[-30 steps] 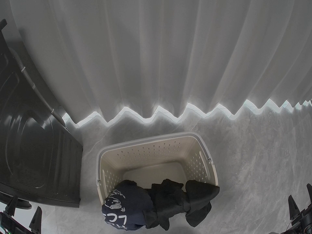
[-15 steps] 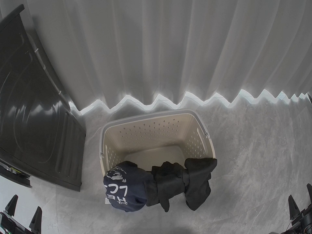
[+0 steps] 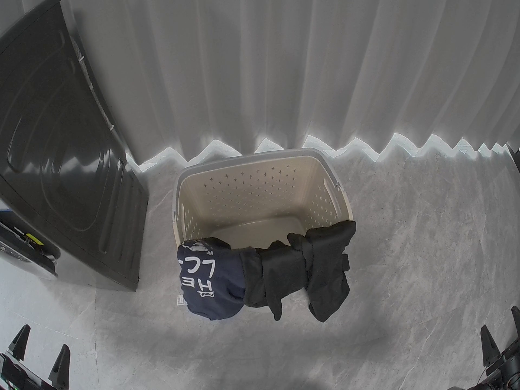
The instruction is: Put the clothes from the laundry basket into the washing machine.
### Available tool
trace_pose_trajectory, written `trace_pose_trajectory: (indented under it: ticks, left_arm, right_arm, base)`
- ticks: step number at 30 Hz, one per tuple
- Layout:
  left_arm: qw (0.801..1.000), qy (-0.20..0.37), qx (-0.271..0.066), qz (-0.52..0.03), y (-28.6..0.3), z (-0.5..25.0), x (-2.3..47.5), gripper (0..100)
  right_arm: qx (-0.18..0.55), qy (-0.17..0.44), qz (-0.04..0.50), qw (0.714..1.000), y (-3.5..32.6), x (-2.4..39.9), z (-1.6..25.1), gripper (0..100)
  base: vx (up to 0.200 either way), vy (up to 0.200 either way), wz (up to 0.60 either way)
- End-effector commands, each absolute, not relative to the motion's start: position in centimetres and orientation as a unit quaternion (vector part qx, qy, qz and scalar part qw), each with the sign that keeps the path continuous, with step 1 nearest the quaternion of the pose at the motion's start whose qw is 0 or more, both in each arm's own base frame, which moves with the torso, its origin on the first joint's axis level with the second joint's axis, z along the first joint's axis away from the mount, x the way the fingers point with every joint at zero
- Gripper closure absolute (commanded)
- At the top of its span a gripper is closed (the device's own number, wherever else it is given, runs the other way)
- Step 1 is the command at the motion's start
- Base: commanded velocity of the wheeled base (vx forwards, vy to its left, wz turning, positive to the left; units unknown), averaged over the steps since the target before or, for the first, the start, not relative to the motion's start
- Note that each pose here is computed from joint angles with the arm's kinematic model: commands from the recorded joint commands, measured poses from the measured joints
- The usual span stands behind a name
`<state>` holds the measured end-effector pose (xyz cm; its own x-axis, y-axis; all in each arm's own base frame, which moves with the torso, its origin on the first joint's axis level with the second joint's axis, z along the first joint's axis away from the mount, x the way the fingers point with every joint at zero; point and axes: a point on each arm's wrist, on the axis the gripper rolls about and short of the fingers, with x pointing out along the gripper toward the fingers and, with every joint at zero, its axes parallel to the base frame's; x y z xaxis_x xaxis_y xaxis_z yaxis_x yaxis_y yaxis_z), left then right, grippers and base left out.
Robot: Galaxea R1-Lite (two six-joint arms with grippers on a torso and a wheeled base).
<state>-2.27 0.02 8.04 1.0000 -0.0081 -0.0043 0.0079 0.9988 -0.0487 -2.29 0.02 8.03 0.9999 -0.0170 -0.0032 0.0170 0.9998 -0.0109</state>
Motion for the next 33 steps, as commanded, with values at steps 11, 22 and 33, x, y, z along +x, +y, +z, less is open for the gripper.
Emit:
trace_pose_trajectory:
  ticks: [11, 22, 33]
  left_arm:
    - [1.0, 0.002, -0.025, -0.004, 0.02, 7.54, -2.29, 0]
    - [1.0, 0.002, -0.025, -0.004, 0.02, 7.54, -2.29, 0]
    - [1.0, 0.002, -0.025, -0.004, 0.02, 7.54, -2.29, 0]
  right_arm:
    - [-0.005, 0.002, -0.008, 1.0, 0.02, -2.28, 7.5, 0]
    - [-0.005, 0.002, -0.008, 1.0, 0.02, -2.28, 7.5, 0]
    - [-0.005, 0.002, -0.008, 1.0, 0.02, -2.28, 7.5, 0]
  base:
    - [-0.055, 0.036, 0.0]
    - [0.0, 0.2, 0.0]
    - [0.0, 0.2, 0.0]
